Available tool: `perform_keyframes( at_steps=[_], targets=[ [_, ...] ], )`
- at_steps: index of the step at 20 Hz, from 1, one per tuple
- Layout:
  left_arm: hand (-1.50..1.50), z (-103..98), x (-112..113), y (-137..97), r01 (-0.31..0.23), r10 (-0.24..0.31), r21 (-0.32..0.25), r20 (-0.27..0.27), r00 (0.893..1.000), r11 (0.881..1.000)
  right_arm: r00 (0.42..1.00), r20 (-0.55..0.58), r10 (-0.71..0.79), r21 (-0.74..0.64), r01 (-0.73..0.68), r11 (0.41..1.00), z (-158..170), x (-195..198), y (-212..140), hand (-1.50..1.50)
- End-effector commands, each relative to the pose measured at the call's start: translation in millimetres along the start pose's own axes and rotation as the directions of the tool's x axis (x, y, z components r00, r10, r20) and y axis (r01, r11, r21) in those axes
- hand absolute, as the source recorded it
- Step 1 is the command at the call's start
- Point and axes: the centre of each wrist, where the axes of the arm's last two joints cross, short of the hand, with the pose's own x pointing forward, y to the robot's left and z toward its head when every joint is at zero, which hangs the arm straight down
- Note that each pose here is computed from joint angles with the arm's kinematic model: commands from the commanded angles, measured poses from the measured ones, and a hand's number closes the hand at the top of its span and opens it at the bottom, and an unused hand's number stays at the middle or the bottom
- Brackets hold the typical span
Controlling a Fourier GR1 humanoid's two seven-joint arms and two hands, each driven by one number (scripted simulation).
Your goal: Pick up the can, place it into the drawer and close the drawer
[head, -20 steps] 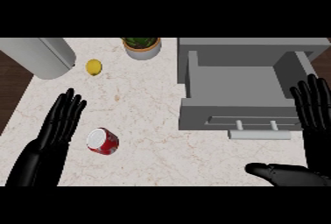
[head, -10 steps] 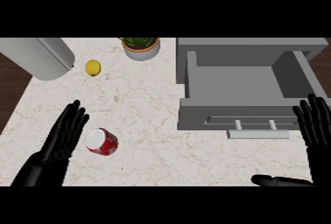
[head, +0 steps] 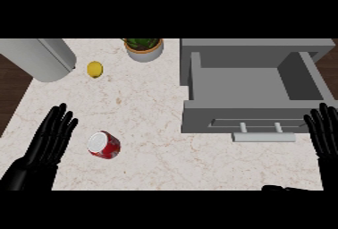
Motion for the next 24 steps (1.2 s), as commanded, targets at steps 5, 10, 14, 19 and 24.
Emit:
perform_keyframes(
  at_steps=[5,10,14,19,24],
  targets=[
    [-1.5,-21,-18,3,-0.004,0.005,0.017,-0.02,1.0,1.0,1.0,-0.013,-0.009,0.0,0.009,1.0,5,14,-7,-1.5],
    [-1.5,-19,-48,-14,-0.007,0.007,0.001,-0.039,0.999,1.0,1.0,-0.007,0.014,-0.014,-0.014,1.0,-1,-15,-21,-1.5],
    [-1.5,-35,-72,6,0.001,0.0,0.024,-0.044,0.999,1.0,1.0,0.001,0.007,-0.005,-0.007,1.0,7,-19,-25,-1.5],
    [-1.5,-23,-94,-1,0.005,-0.003,0.038,-0.061,0.998,0.999,1.0,-0.007,0.01,-0.001,-0.01,1.0,10,-29,-10,-1.5],
    [-1.5,-11,-119,15,0.039,-0.034,0.064,-0.072,0.997,0.997,1.0,0.0,-0.003,-0.011,0.003,1.0,13,-14,-38,-1.5]
  ],
)
